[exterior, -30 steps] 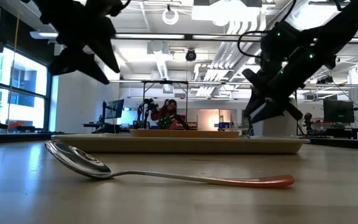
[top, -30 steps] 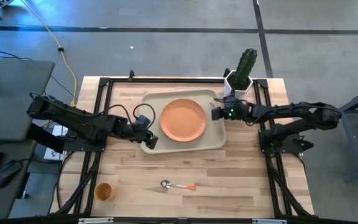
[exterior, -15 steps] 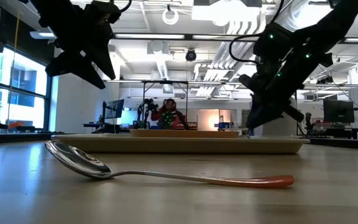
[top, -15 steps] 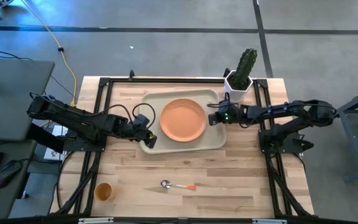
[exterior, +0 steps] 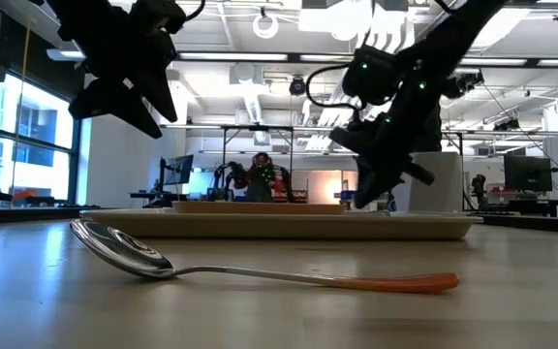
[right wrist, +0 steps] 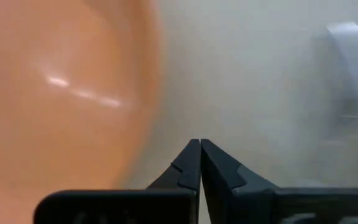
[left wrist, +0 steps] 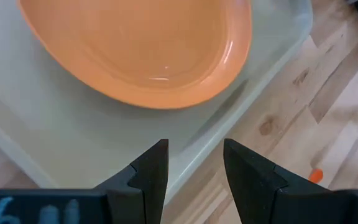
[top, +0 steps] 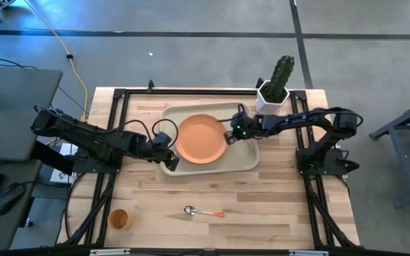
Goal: Pick and place plate/cup/fork/spoon on tray
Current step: Put the orange fork on the gray tray to the right of the orange plate
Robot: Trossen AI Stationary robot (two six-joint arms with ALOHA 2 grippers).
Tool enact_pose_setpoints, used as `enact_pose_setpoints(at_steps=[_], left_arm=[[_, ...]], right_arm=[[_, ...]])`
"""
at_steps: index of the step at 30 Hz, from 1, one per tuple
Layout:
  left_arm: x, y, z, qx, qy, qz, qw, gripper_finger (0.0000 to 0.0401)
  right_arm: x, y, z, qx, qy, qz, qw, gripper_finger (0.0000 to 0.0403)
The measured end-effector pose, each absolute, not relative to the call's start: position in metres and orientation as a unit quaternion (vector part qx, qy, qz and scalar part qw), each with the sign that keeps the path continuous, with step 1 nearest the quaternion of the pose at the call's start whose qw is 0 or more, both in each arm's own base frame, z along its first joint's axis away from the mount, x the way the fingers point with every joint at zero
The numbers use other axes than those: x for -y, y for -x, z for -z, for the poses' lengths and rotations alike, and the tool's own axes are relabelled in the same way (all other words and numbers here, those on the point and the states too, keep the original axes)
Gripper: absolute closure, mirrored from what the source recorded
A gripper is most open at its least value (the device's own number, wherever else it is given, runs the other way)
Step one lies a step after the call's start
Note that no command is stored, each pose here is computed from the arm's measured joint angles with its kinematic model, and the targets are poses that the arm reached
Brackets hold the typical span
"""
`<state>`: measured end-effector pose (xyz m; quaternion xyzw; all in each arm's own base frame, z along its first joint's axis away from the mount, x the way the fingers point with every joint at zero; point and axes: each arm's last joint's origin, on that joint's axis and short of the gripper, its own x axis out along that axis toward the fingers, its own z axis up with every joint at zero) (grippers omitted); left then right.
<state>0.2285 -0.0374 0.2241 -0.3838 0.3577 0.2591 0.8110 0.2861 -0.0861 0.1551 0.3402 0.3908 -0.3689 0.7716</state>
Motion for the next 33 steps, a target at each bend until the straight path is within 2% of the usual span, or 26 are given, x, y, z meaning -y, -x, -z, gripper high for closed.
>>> enact_pose_setpoints(at_steps=[4,6,14,21,28,33], left_arm=[[0.042,-0.228,-0.224,-0.358,0.382,-0.256,0.813,0.0256],[0.043,-0.227,-0.224,-0.355,0.378,-0.258,0.815,0.0256],[0.044,-0.227,-0.225,-0.348,0.371,-0.265,0.819,0.0256],[0.044,-0.227,-0.225,-0.348,0.371,-0.266,0.819,0.0256],[0.043,-0.227,-0.225,-0.346,0.369,-0.269,0.819,0.0256],[0.043,-0.227,-0.224,-0.348,0.368,-0.271,0.819,0.0256]], right_arm=[[0.1,-0.274,-0.17,-0.443,-0.255,0.445,0.736,0.0401],[0.112,-0.269,-0.171,-0.457,-0.232,0.449,0.732,0.0401],[0.145,-0.261,-0.162,-0.457,-0.26,0.427,0.735,0.0403],[0.138,-0.265,-0.165,-0.455,-0.251,0.41,0.749,0.0403],[0.139,-0.26,-0.151,-0.48,-0.24,0.436,0.723,0.0403],[0.137,-0.262,-0.151,-0.475,-0.241,0.437,0.725,0.0403]])
